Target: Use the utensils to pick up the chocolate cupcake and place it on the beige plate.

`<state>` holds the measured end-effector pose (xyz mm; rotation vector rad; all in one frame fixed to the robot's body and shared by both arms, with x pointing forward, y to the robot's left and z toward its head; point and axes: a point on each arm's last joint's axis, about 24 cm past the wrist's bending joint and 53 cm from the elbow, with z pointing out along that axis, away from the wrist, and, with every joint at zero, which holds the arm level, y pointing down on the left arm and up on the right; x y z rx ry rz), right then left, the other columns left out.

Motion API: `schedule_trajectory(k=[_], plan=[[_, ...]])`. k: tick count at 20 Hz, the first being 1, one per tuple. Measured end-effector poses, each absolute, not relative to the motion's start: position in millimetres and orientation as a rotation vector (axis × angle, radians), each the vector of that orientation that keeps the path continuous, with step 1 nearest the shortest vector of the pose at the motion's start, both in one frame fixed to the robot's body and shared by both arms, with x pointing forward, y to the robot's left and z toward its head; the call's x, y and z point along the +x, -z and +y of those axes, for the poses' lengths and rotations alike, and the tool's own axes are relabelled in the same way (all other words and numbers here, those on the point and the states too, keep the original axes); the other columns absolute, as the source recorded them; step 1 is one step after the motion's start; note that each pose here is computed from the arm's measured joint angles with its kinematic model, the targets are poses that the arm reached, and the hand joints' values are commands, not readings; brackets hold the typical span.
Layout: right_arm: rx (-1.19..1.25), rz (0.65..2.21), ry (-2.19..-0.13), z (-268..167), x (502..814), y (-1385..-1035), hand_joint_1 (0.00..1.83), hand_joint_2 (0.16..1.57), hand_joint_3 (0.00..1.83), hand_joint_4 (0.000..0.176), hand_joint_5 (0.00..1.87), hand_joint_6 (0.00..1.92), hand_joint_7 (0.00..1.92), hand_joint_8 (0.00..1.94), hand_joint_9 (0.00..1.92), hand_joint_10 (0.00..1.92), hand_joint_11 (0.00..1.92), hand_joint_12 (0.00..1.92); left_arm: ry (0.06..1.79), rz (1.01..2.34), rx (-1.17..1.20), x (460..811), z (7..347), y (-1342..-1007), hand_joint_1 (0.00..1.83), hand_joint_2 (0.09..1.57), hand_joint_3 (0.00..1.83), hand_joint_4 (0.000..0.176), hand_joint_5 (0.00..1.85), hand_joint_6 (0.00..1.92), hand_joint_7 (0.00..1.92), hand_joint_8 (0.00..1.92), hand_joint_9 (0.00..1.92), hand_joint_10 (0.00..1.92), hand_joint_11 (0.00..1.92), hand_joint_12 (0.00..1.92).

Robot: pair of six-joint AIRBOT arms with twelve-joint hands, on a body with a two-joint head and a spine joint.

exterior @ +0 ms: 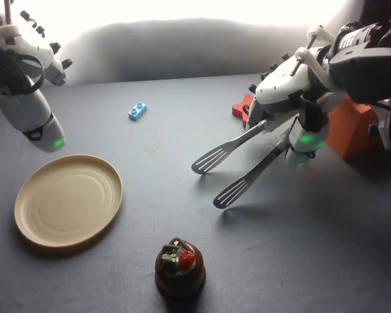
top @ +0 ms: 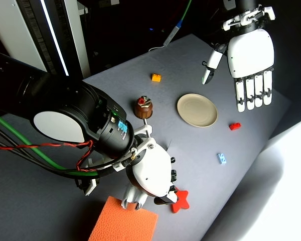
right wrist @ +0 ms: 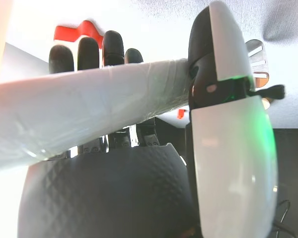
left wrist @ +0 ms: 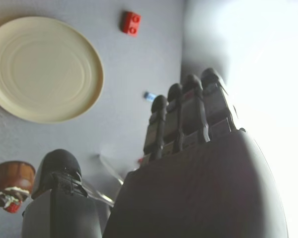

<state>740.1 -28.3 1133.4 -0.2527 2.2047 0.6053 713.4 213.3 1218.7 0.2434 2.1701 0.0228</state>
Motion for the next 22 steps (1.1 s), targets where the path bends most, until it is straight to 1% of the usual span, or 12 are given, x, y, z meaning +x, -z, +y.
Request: schedule_trajectory(k=[1,2,4,5,6,8,10,13,14,16,18,22], plan=[[-0.252,2.205,-0.606,-28.1,740.0,-1133.8,1.05,1.10,0.01,0.000,0.61,0.04,0.50,0.51,0.30,1.03,0.17,1.51,-0.023,2.170,0.243,713.4,213.3,-1218.7,0.22,1.05,0.00,0.000,0.07,0.00,0.07,0.00,0.05,0.00,0.01,0.02],[-0.252,2.204,-0.607,-28.0,740.2,-1134.1,1.05,1.11,0.01,0.000,0.65,0.06,0.54,0.55,0.37,0.98,0.20,1.51,-0.022,2.170,0.243,713.4,213.2,-1218.7,0.22,1.05,0.00,0.000,0.07,0.00,0.06,0.00,0.04,0.00,0.01,0.03],[-0.255,2.203,-0.608,-27.2,739.7,-1134.4,1.08,1.10,0.00,0.000,0.68,0.05,0.53,0.61,0.39,1.03,0.28,1.52,-0.021,2.170,0.244,713.4,212.9,-1218.7,0.24,1.04,0.00,0.000,0.07,0.00,0.06,0.00,0.05,0.00,0.01,0.03],[-0.255,2.204,-0.608,-27.2,739.4,-1134.0,1.05,1.12,0.01,0.000,0.68,0.04,0.52,0.60,0.38,1.05,0.29,1.56,-0.024,2.171,0.245,713.3,213.3,-1218.0,0.22,1.05,0.00,0.000,0.07,0.00,0.06,0.00,0.05,0.00,0.01,0.03],[-0.258,2.203,-0.608,-26.5,738.9,-1134.1,1.03,1.12,0.01,0.000,0.70,0.04,0.52,0.64,0.39,1.14,0.34,1.60,-0.023,2.173,0.244,713.1,213.2,-1217.6,0.23,1.05,0.00,0.000,0.07,0.00,0.05,0.00,0.04,0.00,0.00,0.03],[-0.257,2.202,-0.612,-26.4,738.2,-1134.8,1.05,1.12,0.00,0.000,0.71,0.06,0.45,0.92,0.39,1.30,0.41,1.67,-0.023,2.173,0.245,713.1,213.1,-1217.2,0.24,1.04,0.00,0.000,0.09,0.01,0.07,0.01,0.05,0.01,0.00,0.04],[-0.258,2.201,-0.613,-26.3,737.9,-1135.0,1.07,1.11,0.00,0.000,0.72,0.07,0.45,1.03,0.41,1.37,0.48,1.67,-0.024,2.174,0.245,713.0,213.2,-1217.1,0.20,1.05,0.00,0.000,0.07,0.00,0.05,0.00,0.05,0.00,0.00,0.01],[-0.257,2.201,-0.612,-27.0,738.1,-1135.1,1.09,1.12,0.00,0.000,0.71,0.07,0.43,1.04,0.41,1.35,0.45,1.66,-0.024,2.174,0.246,712.9,213.1,-1217.1,0.23,1.05,0.00,0.000,0.07,0.00,0.05,0.00,0.04,0.00,0.00,0.00],[-0.256,2.201,-0.612,-27.4,738.2,-1135.1,1.09,1.12,0.00,0.000,0.69,0.08,0.44,1.04,0.44,1.30,0.47,1.58,-0.023,2.174,0.246,713.0,213.0,-1217.1,0.21,1.06,0.00,0.000,0.08,0.00,0.05,0.00,0.04,0.00,0.00,0.00],[-0.256,2.201,-0.612,-27.4,738.2,-1135.1,1.10,1.12,0.00,0.000,0.66,0.10,0.43,1.02,0.44,1.25,0.44,1.54,-0.024,2.174,0.246,712.9,213.1,-1217.1,0.21,1.06,0.00,0.000,0.06,0.00,0.05,0.00,0.04,0.00,0.00,0.00],[-0.256,2.201,-0.612,-27.4,738.2,-1135.1,1.11,1.09,0.00,0.000,0.69,0.12,0.49,0.87,0.47,1.14,0.43,1.51,-0.024,2.174,0.246,713.0,213.2,-1217.1,0.18,1.06,0.00,0.000,0.07,0.00,0.06,0.00,0.05,0.00,0.01,0.01],[-0.256,2.201,-0.613,-27.0,737.9,-1135.1,1.02,1.12,0.00,0.000,0.70,0.17,0.49,0.84,0.42,1.20,0.40,1.57,-0.024,2.173,0.245,713.0,213.1,-1217.3,0.19,1.06,0.00,0.000,0.07,0.00,0.05,0.00,0.04,0.00,0.01,0.01]])
